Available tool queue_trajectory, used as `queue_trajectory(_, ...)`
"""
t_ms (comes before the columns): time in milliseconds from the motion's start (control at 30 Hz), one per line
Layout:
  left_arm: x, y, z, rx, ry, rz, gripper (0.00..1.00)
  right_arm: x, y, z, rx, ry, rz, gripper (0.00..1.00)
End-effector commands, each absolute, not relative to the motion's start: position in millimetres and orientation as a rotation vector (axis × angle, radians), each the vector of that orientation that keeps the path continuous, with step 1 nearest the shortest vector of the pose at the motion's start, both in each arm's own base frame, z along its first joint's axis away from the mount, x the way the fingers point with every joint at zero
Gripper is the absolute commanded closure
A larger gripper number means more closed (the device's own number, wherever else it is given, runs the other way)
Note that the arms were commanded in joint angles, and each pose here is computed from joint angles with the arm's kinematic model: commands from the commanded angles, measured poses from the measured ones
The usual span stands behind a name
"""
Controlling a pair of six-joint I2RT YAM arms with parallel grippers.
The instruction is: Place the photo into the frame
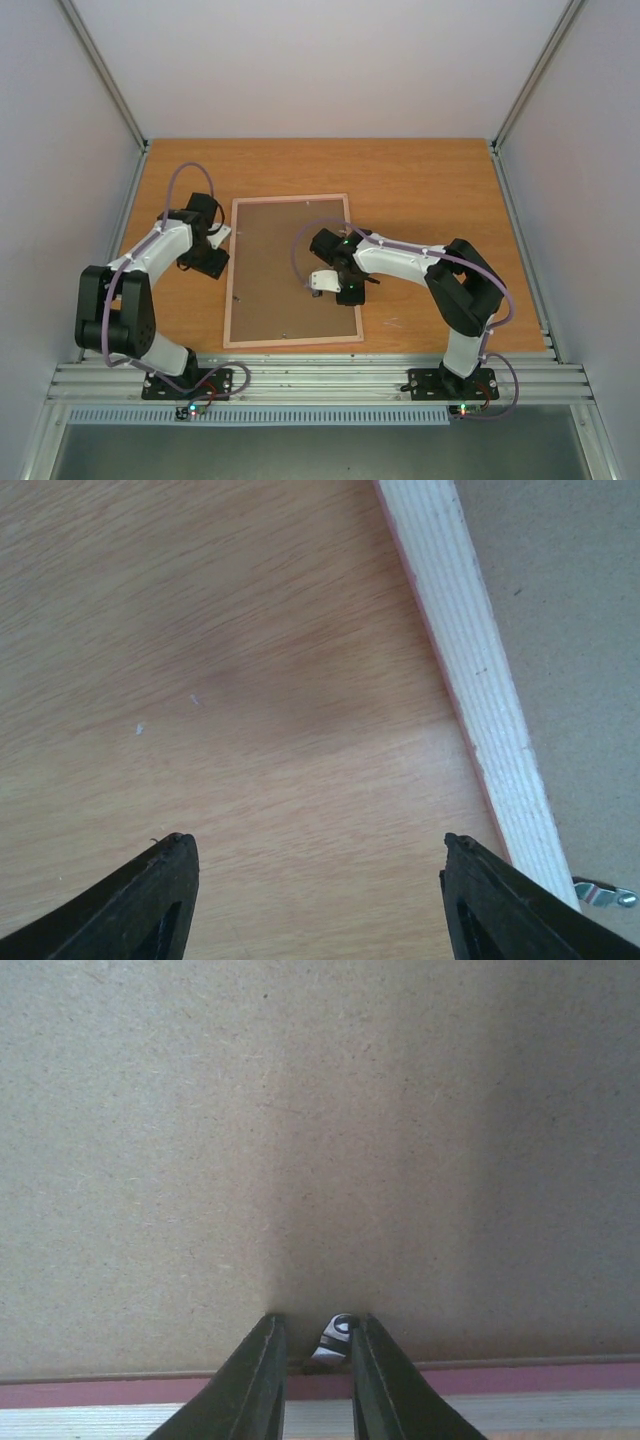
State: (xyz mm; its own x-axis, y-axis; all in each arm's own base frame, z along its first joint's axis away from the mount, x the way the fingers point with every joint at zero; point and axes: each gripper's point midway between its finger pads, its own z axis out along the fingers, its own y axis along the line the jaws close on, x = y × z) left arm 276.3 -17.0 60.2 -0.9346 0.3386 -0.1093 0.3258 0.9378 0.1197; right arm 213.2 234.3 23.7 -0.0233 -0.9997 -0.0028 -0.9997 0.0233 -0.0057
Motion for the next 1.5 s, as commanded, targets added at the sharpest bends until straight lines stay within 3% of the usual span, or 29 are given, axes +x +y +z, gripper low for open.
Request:
queue_trajectory(0, 291, -20, 62, 0.525, 2.934, 0.130, 0.33, 207, 220, 16, -2.322, 2.236, -0.096, 0.81)
queue_trajectory(367, 300, -22, 54, 0.565, 2.952, 0.126, 0.36, 208, 219, 7, -2.374, 2.228, -0.114, 0.88)
queue_trajectory(667, 301, -66, 71, 0.528, 2.881, -0.248, 0.30, 207, 217, 4, -2.394, 2.217, -0.114, 0.90)
queue_trajectory(1467, 318, -47, 19, 0.637, 2.992, -0.054, 0.38, 219, 214, 1, -2.541, 2.061, -0.213, 0.89)
